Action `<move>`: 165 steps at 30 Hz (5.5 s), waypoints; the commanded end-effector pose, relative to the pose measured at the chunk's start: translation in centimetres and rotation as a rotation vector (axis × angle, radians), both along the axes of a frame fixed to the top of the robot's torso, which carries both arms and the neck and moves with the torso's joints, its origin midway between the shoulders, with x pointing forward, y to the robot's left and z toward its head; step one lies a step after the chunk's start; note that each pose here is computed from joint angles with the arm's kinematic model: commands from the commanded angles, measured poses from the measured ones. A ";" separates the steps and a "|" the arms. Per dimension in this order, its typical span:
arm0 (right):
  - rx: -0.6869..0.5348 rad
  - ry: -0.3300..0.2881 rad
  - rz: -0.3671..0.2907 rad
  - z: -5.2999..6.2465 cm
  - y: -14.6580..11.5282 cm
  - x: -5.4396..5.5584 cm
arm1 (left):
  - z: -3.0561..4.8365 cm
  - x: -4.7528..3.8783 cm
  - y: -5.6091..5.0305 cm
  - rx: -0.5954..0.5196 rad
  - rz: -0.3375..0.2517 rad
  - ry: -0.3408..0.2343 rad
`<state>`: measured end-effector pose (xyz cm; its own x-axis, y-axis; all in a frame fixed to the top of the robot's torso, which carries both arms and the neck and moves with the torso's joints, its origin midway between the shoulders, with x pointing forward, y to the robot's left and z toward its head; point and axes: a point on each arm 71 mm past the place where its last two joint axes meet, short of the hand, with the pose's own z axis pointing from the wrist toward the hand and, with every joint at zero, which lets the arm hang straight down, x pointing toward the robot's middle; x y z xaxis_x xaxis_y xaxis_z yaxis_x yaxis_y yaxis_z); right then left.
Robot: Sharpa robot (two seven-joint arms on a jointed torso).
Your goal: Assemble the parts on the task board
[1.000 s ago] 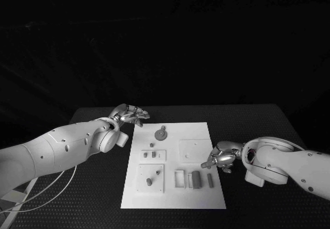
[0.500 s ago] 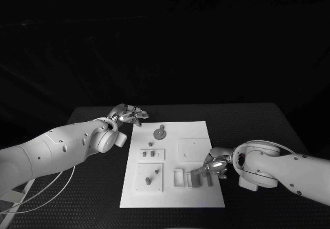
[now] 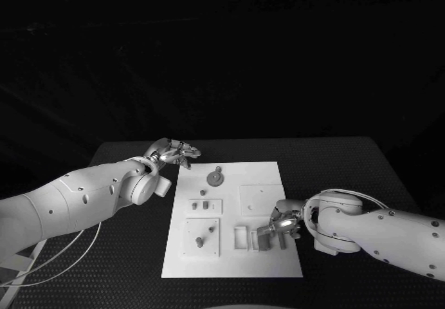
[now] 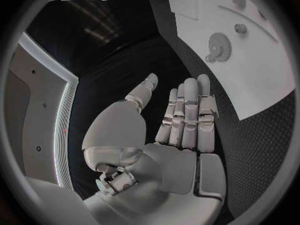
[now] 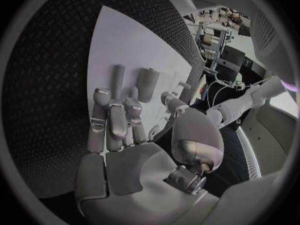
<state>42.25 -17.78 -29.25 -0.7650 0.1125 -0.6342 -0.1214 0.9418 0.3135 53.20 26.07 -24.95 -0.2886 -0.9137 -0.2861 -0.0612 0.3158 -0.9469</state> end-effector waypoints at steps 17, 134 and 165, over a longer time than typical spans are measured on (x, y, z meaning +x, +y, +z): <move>-0.053 0.027 0.025 -1.8 1.1 -0.5 | 0.15 -0.07 -0.2 -0.020 -0.015 -0.008; 0.112 0.113 -0.069 -0.8 5.5 0.4 | 0.15 -0.17 -0.2 -0.024 -0.026 0.007; 0.112 0.122 -0.054 -0.9 5.6 0.4 | 0.13 -0.17 -0.2 -0.024 -0.027 0.010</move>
